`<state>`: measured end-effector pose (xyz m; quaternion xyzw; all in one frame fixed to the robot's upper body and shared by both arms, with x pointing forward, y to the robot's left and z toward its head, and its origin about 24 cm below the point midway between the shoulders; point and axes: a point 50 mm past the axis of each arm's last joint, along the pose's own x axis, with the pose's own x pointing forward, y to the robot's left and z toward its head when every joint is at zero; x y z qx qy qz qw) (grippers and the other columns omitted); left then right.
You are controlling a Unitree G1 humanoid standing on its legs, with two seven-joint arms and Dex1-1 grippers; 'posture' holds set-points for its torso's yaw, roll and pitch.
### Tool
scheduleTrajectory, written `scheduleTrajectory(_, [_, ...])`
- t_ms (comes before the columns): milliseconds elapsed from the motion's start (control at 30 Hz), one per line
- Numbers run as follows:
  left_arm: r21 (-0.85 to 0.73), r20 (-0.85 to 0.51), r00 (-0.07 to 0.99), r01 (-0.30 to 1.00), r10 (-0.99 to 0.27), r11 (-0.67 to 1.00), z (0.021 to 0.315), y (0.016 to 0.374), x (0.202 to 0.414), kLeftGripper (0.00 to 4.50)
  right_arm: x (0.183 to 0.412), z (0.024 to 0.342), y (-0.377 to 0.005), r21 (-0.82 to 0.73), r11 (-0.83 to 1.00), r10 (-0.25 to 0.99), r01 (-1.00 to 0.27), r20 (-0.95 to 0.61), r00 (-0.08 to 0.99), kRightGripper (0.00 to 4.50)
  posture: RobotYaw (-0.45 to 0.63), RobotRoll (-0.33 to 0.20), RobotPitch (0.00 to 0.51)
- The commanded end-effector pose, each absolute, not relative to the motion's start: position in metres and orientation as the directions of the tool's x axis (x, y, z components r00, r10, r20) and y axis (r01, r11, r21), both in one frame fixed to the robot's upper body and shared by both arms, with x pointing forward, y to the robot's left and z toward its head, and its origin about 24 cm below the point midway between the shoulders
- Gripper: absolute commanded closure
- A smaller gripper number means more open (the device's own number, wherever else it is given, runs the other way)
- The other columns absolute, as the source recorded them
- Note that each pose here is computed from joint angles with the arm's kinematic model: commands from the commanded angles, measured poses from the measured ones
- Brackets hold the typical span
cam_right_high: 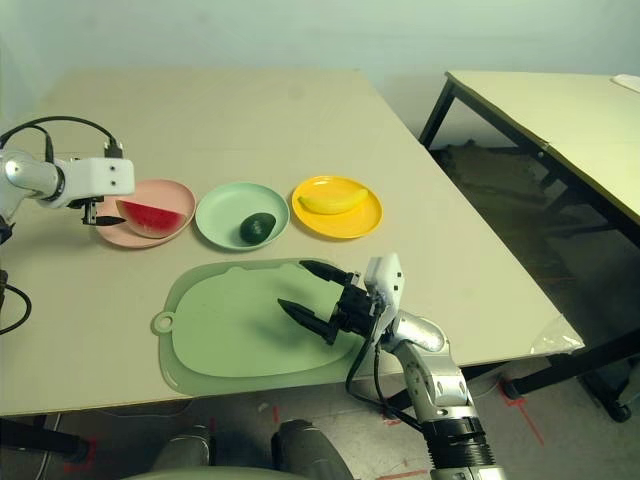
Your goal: Place the fruits into color-matched plates.
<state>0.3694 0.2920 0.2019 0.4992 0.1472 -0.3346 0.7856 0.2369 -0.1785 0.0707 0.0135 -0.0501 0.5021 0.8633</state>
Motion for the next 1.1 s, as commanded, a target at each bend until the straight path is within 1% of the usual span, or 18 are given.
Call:
scheduleTrajectory(33, [0.639, -0.388, 0.798, 0.594, -0.462, 0.489, 0.206, 0.311, 0.358, 0.04, 0.236, 0.065, -0.2, -0.045, 0.582, 0.812, -0.812, 0.083, 0.578, 0.0, -0.07, 0.0, 0.013])
scheduleTrajectory(100, [0.617, -0.322, 0.814, 0.567, -0.483, 0.545, 0.204, 0.316, 0.351, 0.04, 0.237, 0.066, -0.206, -0.053, 0.61, 0.792, -0.791, 0.093, 0.604, 0.0, -0.06, 0.0, 0.012])
scheduleTrajectory(167, [0.603, -0.276, 0.833, 0.539, -0.48, 0.588, 0.196, 0.324, 0.338, 0.04, 0.239, 0.067, -0.22, -0.044, 0.656, 0.753, -0.754, 0.111, 0.648, 0.0, -0.04, 0.0, 0.013])
scheduleTrajectory(200, [0.596, -0.258, 0.843, 0.524, -0.472, 0.609, 0.19, 0.328, 0.329, 0.04, 0.239, 0.069, -0.228, -0.022, 0.682, 0.727, -0.731, 0.134, 0.674, 0.0, -0.03, 0.0, 0.018])
scheduleTrajectory(267, [0.541, -0.154, 0.881, 0.455, -0.448, 0.708, 0.178, 0.33, 0.309, 0.04, 0.239, 0.068, -0.254, 0.013, 0.754, 0.649, -0.657, 0.145, 0.747, 0.0, -0.01, 0.0, 0.023])
scheduleTrajectory(300, [0.515, -0.121, 0.894, 0.428, -0.431, 0.742, 0.175, 0.33, 0.301, 0.04, 0.238, 0.068, -0.261, 0.021, 0.772, 0.626, -0.635, 0.148, 0.766, 0.0, 0.01, 0.0, 0.027])
scheduleTrajectory(367, [0.425, -0.036, 0.933, 0.338, -0.358, 0.84, 0.161, 0.33, 0.283, 0.04, 0.237, 0.068, -0.282, 0.02, 0.828, 0.552, -0.56, 0.149, 0.821, 0.0, 0.02, 0.0, 0.037])
scheduleTrajectory(433, [0.336, 0.017, 0.956, 0.272, -0.294, 0.902, 0.147, 0.326, 0.267, 0.04, 0.235, 0.065, -0.298, 0.012, 0.869, 0.489, -0.495, 0.143, 0.861, 0.0, 0.03, 0.0, 0.044])
scheduleTrajectory(500, [0.265, 0.044, 0.968, 0.228, -0.248, 0.937, 0.136, 0.318, 0.256, 0.04, 0.234, 0.06, -0.309, 0.001, 0.891, 0.449, -0.453, 0.129, 0.884, 0.0, 0.04, 0.0, 0.053])
scheduleTrajectory(567, [0.21, 0.038, 0.978, 0.193, -0.205, 0.958, 0.122, 0.313, 0.246, 0.04, 0.235, 0.056, -0.319, 0.006, 0.919, 0.39, -0.394, 0.123, 0.913, 0.0, 0.06, 0.0, 0.057])
scheduleTrajectory(633, [0.176, 0.035, 0.984, 0.164, -0.172, 0.971, 0.115, 0.313, 0.241, 0.04, 0.237, 0.054, -0.323, 0.006, 0.932, 0.36, -0.363, 0.123, 0.925, 0.0, 0.06, 0.0, 0.058])
scheduleTrajectory(767, [0.092, 0.002, 0.994, 0.106, -0.106, 0.99, 0.09, 0.317, 0.229, 0.04, 0.243, 0.051, -0.331, 0.006, 0.949, 0.311, -0.314, 0.125, 0.942, 0.0, 0.07, 0.0, 0.05])
scheduleTrajectory(867, [0.054, -0.006, 0.997, 0.076, -0.075, 0.996, 0.083, 0.323, 0.226, 0.04, 0.243, 0.048, -0.338, -0.008, 0.963, 0.27, -0.271, 0.119, 0.955, 0.0, 0.07, 0.0, 0.049])
scheduleTrajectory(967, [-0.005, -0.013, 0.999, 0.05, -0.05, 0.999, 0.076, 0.326, 0.225, 0.04, 0.242, 0.049, -0.355, 0.012, 0.988, 0.15, -0.152, 0.124, 0.981, 0.0, 0.08, 0.0, 0.045])
scheduleTrajectory(1100, [-0.009, -0.031, 0.999, 0.034, -0.034, 0.999, 0.075, 0.331, 0.226, 0.04, 0.24, 0.051, -0.373, 0.025, 0.999, 0.028, -0.031, 0.12, 0.992, 0.0, 0.09, 0.0, 0.05])
